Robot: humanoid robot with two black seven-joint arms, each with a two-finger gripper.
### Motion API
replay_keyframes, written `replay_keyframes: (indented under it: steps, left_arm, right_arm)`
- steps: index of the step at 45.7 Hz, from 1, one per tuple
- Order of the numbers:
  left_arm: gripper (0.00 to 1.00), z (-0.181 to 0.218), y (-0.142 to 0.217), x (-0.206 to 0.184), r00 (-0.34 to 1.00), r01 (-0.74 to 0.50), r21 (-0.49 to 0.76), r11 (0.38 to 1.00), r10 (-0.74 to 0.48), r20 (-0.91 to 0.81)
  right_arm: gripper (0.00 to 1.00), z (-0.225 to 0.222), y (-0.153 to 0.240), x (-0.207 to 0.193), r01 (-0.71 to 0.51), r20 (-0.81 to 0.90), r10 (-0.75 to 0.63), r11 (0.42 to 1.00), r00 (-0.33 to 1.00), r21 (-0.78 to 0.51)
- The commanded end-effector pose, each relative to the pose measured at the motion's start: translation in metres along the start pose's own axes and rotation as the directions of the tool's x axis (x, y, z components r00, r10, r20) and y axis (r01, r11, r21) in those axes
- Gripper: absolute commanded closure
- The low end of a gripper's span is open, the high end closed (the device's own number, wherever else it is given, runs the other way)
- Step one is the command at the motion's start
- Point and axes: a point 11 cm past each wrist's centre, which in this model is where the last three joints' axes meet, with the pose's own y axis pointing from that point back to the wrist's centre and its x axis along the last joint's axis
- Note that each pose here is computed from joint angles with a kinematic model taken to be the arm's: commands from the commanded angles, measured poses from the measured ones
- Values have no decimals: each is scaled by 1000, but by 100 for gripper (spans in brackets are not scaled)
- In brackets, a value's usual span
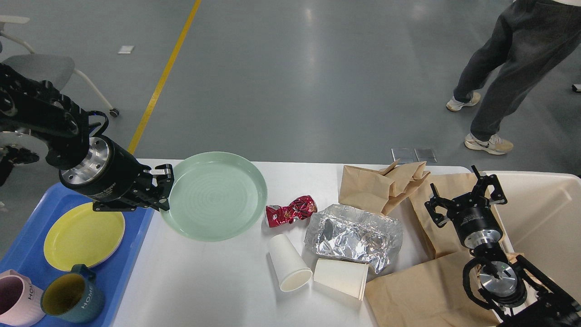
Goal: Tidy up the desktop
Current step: 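Lift the green plate and lay it onto the yellow plate in the tray, then release the green plate and pull the left gripper back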
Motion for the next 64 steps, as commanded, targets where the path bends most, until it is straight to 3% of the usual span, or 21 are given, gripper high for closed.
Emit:
replay_keyframes:
  steps: [1, 10, 17, 30, 46, 64]
  left_arm:
    - [100, -17, 5, 12, 999, -31, 23, 999, 32, -41]
    - [100, -73, 3, 59, 976, -120, 33, 992, 124, -178]
    - [100, -137, -14, 90, 946, -151, 126, 980, 180, -269]
    - [100, -247, -66, 105, 892, -155, 276, 948, 254, -373]
    - [100, -297, -119, 97, 861, -184, 315, 931, 308, -404]
    - [100, -304, -128, 87, 869, -162, 326, 931, 292, -401]
  right_arm:
    - [0, 0, 0, 0, 0, 0, 0, 1000, 1000, 0]
    - [0, 0, 0, -1, 2, 1, -2, 1000, 1000, 0]
    - [0, -1, 0, 0, 1, -1, -1, 1000, 1000, 1]
    - [0, 0, 0, -1, 2, 1, -2, 1000, 1000, 0]
    - [0, 0, 0, 0, 0, 0, 0, 1000, 1000, 0]
    - [0, 0, 0, 0, 0, 0, 0, 1000, 1000, 0]
